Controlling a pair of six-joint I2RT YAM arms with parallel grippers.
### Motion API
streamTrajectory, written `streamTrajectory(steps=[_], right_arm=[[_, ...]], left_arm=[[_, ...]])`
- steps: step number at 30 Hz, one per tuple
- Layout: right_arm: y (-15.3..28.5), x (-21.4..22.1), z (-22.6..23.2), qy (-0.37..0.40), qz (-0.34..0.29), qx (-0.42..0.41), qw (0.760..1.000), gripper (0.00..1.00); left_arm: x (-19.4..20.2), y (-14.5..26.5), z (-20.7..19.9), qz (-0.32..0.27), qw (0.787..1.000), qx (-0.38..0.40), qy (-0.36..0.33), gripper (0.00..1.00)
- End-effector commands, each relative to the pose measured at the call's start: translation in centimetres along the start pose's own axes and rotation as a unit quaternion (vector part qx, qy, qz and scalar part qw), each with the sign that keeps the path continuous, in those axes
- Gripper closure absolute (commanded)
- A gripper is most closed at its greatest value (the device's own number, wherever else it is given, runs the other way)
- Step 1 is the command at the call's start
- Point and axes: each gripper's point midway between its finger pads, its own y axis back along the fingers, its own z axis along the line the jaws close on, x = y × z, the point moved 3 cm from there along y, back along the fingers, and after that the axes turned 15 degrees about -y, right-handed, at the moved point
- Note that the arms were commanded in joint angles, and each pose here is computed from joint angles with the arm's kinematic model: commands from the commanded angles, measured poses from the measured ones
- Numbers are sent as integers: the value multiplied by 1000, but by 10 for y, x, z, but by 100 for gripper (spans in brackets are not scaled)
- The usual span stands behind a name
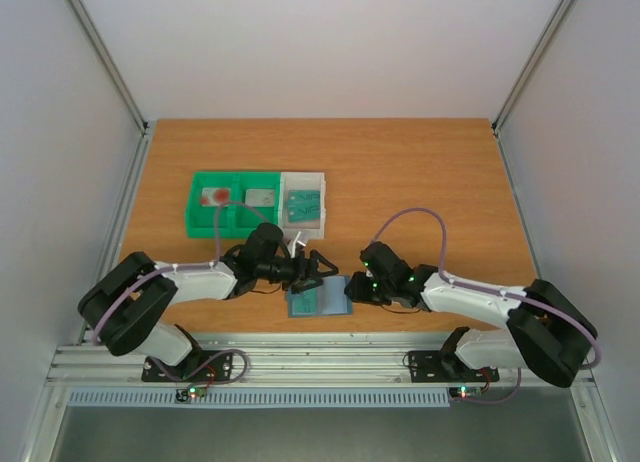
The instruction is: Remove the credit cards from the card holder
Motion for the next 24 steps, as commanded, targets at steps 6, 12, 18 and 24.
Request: streamTrajectory(steps=[6, 12, 18, 24], right_arm=[[31, -6, -1, 18, -47, 1, 999, 70], [32, -2, 17, 29, -27, -39, 998, 71], [25, -1, 27, 34, -11, -61, 998, 80], [11, 2, 28, 30, 9, -62, 998, 81]], left_arm=[[-8, -13, -14, -7, 999, 48, -13, 23], [-5, -11, 2, -12, 1000, 3, 2, 38], [4, -3, 34, -8, 996, -90, 7, 53], [8, 3, 47, -7, 991, -135, 3, 58]])
